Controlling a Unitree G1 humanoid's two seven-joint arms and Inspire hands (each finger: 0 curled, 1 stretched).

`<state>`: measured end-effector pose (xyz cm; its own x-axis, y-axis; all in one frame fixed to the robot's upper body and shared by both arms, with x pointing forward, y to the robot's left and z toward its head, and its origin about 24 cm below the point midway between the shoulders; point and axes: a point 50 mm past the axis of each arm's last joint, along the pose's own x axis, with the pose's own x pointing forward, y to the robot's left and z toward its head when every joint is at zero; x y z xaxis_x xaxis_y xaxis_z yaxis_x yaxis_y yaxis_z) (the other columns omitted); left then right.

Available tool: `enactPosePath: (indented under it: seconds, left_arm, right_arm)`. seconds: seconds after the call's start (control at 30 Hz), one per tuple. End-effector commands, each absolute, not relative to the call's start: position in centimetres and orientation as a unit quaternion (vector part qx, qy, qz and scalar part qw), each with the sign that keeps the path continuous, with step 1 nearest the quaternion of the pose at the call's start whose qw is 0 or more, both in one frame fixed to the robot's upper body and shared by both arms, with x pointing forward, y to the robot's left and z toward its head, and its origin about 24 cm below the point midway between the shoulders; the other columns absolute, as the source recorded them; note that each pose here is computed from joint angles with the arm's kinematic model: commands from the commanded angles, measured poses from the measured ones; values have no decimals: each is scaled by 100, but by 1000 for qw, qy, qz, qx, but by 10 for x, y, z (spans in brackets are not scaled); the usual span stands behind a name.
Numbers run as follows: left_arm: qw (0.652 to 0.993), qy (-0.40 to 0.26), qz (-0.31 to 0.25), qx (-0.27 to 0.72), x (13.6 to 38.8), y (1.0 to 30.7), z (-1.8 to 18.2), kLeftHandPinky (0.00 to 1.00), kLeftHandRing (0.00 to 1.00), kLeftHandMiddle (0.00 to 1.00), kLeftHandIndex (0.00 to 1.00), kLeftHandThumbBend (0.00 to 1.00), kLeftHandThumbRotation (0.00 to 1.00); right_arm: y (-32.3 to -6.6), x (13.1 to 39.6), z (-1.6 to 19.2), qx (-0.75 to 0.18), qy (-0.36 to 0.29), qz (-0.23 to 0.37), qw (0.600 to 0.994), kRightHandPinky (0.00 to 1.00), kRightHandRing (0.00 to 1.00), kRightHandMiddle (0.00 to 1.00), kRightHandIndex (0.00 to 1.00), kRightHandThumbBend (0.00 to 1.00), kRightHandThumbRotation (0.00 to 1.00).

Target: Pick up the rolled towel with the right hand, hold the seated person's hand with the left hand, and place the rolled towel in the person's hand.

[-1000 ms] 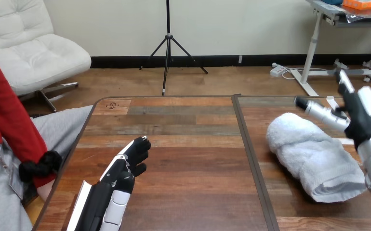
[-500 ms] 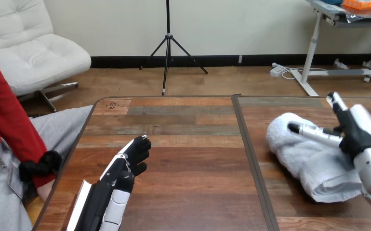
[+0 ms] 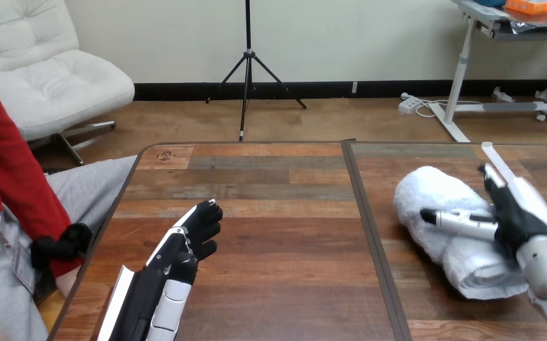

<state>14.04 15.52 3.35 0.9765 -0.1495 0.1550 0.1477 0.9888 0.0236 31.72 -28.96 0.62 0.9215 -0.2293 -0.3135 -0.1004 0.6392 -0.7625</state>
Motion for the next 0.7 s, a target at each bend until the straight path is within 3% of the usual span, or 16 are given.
enactPosePath:
  seconds: [0.0, 0.3, 0.67]
  left_arm:
    - [989, -133, -68, -5, 152, 151, 52, 87, 89, 89, 87, 77, 100]
    - [988, -135, -72, -7, 152, 151, 53, 87, 90, 89, 87, 76, 100]
    - [988, -134, -71, -8, 152, 153, 54, 89, 91, 89, 87, 77, 100]
  right_arm:
    - [-278, 326, 9, -431, 193, -23, 881, 84, 100, 100, 100, 100, 59]
    - [-274, 321, -4, -445, 230, -7, 866, 90, 100, 100, 100, 100, 60]
    - [-270, 316, -14, -472, 255, 9, 844, 89, 97, 98, 100, 100, 58]
